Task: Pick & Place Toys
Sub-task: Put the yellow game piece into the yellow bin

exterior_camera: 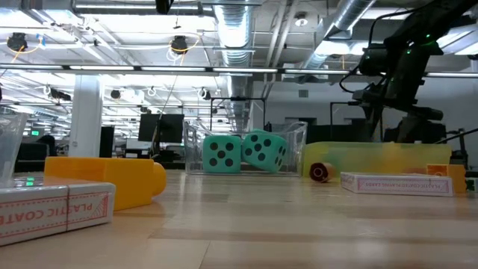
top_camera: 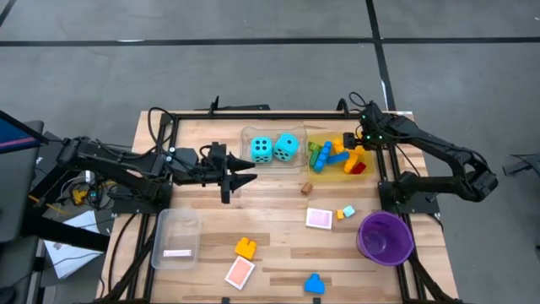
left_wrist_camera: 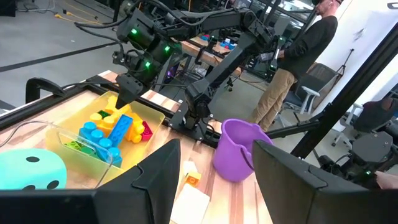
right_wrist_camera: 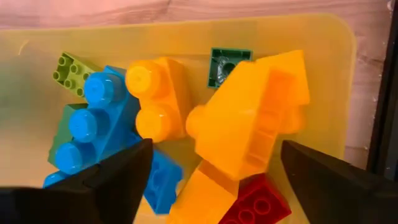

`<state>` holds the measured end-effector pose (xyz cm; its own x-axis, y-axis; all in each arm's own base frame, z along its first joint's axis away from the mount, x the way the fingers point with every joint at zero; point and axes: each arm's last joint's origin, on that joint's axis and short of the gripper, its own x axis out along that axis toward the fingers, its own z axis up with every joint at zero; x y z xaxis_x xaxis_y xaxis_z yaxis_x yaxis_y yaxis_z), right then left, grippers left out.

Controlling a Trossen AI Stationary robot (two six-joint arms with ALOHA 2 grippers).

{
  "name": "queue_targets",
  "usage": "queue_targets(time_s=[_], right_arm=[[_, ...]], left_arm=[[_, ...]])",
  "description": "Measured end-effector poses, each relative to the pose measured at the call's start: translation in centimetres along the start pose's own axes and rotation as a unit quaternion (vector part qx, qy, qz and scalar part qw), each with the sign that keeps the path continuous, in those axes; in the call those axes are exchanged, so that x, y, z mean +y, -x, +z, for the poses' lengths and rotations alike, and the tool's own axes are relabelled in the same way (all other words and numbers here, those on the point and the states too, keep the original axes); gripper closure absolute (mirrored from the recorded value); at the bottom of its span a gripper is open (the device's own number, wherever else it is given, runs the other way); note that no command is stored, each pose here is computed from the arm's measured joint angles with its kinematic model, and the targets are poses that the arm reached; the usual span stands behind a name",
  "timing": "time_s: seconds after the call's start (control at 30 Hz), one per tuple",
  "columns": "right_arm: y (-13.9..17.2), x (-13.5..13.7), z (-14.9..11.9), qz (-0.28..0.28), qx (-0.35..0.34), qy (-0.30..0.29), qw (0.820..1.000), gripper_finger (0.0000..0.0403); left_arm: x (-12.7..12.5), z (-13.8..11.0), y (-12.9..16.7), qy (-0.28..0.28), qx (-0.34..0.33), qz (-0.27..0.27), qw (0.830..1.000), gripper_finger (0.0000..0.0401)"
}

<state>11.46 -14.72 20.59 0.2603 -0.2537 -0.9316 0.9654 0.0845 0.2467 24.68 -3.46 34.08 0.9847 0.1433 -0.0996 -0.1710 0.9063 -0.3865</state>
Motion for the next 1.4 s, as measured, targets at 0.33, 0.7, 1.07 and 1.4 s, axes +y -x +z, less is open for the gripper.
queue_targets(time_s=[0.33, 0.7, 1.07, 1.4], right_arm=[[0.7, -0.1, -0.2, 0.004, -0.012, -0.003, 1.000, 0.0017], [6.4, -1.1, -2.4, 0.108, -0.129, -0.026, 0.985, 0.0024], [11.7, -0.9, -7.0, 0.361, -0.138, 0.037, 0.921, 0.0024], [14.0, 1.1, -7.5, 0.491, -0.147, 0.048, 0.857, 0.0024]], left_arm=[[-0.1, 0.0, 0.0, 0.001, 0.000, -0.001, 1.000, 0.0206], [-0.3, -0.2, 0.1, 0.008, 0.004, -0.008, 1.000, 0.0206], [-0.3, -0.2, 0.1, -0.025, 0.003, -0.008, 1.000, 0.0206], [-0.3, -0.2, 0.1, -0.034, 0.003, -0.008, 0.999, 0.0206]])
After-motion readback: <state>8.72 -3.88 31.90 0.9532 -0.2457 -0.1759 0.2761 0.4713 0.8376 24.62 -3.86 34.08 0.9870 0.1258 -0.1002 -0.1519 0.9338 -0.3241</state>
